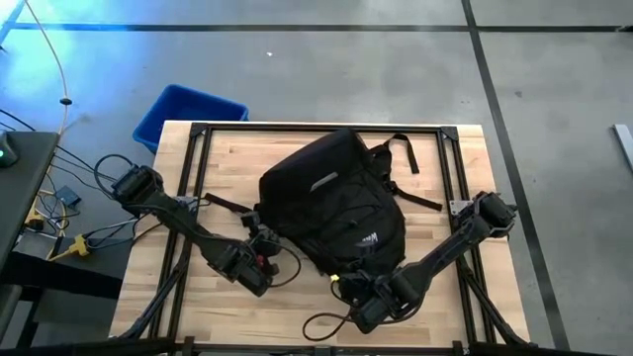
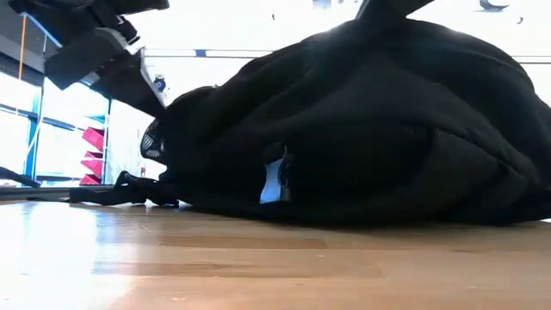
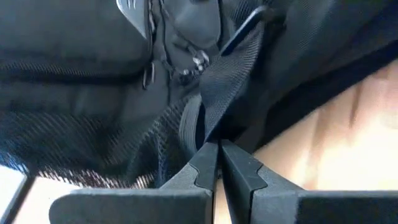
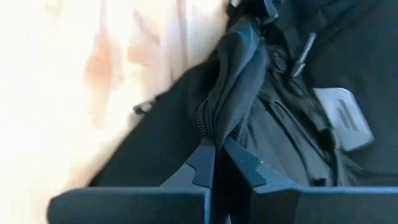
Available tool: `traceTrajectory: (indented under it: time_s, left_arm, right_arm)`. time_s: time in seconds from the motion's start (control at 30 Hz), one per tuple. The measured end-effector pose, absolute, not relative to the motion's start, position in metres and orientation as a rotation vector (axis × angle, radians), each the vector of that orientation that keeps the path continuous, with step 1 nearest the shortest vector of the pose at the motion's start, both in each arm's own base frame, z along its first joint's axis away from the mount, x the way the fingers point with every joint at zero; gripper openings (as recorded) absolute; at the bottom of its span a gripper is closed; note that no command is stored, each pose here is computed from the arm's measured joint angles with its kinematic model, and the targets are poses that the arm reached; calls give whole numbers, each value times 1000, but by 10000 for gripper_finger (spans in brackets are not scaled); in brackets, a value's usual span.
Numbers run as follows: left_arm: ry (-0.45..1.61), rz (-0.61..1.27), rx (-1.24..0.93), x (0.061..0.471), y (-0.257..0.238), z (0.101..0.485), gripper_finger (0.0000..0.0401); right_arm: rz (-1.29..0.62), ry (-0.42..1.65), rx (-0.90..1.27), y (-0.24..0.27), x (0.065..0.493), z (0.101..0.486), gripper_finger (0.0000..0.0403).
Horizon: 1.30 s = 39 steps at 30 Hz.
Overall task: Unpack backpack
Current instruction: Open the backpack
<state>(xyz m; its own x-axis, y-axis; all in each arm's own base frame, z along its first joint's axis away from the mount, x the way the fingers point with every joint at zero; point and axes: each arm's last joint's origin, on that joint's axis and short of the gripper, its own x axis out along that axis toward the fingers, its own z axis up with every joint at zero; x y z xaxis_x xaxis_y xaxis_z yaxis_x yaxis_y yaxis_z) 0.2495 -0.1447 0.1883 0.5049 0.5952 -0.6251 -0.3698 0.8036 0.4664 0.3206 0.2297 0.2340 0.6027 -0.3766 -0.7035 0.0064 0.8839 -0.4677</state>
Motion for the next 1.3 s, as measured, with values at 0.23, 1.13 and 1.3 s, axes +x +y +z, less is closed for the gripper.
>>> traceTrajectory:
  time_s: [0.23,1.13,1.3]
  left_arm:
    - [909,547,217,242,-154,186,0]
    - [797,353,115,240,-198,200,22]
    - [723,256,141,253,-204,206,28]
  right_arm:
    - [-32,883,-379,242,329,236,2]
    - [37,591,-386,241,355,205,94]
    - [61,495,-469,242,371,197,137]
